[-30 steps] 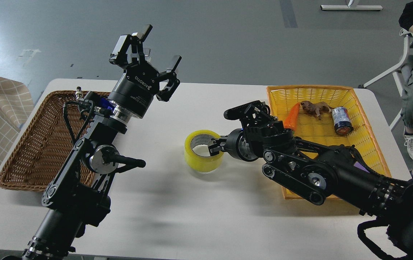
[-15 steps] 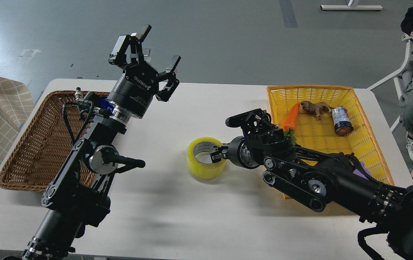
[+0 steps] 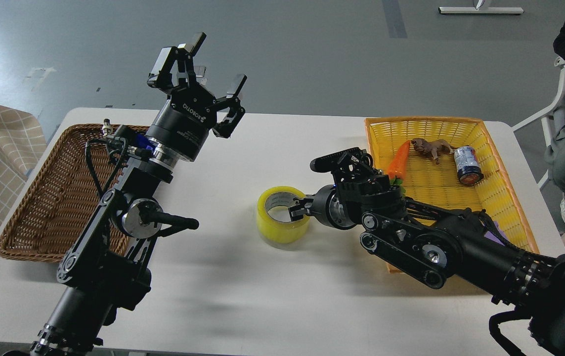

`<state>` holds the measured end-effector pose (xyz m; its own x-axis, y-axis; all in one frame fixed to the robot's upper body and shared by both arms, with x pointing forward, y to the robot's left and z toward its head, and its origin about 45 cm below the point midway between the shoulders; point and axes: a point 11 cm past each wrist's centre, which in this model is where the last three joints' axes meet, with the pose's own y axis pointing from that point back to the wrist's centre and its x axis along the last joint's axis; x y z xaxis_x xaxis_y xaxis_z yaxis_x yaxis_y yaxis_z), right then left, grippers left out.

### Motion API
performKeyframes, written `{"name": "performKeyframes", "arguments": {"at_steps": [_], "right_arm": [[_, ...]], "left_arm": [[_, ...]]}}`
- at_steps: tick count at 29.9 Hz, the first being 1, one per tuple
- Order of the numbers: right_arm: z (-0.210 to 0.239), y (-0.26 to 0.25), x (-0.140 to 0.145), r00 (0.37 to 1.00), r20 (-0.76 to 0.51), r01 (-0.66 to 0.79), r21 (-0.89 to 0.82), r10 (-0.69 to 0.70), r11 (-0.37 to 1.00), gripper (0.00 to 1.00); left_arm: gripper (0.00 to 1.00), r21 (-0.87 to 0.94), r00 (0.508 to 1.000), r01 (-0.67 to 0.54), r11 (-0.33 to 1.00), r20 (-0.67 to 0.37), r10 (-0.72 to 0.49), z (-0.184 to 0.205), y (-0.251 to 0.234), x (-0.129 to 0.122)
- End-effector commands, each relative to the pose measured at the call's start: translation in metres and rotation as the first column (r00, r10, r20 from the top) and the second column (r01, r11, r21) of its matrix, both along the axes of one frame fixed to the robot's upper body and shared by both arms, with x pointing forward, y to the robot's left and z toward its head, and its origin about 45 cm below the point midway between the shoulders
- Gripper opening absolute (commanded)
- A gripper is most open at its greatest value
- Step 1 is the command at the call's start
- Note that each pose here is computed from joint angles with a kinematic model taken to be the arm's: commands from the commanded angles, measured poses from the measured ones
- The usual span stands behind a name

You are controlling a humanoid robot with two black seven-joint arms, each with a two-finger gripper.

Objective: Place and transfer tape with both arms
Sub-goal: 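Lower the tape roll onto the table and open the right gripper, then withdraw the right gripper up and away from the tape roll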

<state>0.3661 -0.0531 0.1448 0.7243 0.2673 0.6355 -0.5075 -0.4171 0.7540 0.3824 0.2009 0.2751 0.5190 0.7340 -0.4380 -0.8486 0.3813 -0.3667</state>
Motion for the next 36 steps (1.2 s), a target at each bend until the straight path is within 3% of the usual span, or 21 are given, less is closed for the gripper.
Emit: {"name": "performKeyframes", "arguments": {"at_steps": [1,6,16,20,28,36], "right_arm": [[0.001,0.001,0.0,1.0,-0.003,0.0,0.007,0.0,1.0,0.33],[0.005,0.001,0.003,1.0,-0.002,0.013,0.026,-0.013,1.0,0.62],[0.036,0.002,0.022,0.997,0.03,0.062,0.117,-0.066,0.991,0.92],[0.086,0.007,0.037,0.991,0.073,0.091,0.278,-0.115,0.956,0.98],[0.133,-0.016,0.048,0.971,0.065,0.169,0.493,-0.23,0.853,1.0],[0.177,-0.046,0.041,0.953,-0.131,0.267,0.787,-0.271,0.556,1.0]], "left_arm": [[0.98,0.0,1.0,0.0,1.0,-0.001,0.0,-0.001,0.0,0.0],[0.98,-0.001,1.0,-0.004,1.0,-0.002,0.004,-0.001,0.001,0.0],[0.98,-0.003,1.0,-0.001,1.0,0.008,0.001,0.003,0.0,0.0],[0.98,-0.002,1.0,0.002,1.0,0.005,-0.001,0.002,-0.001,0.0],[0.98,0.025,1.0,0.005,1.0,-0.008,-0.005,0.0,-0.002,0.002],[0.98,0.058,1.0,0.009,0.998,-0.019,-0.007,-0.004,0.003,0.003]]}}
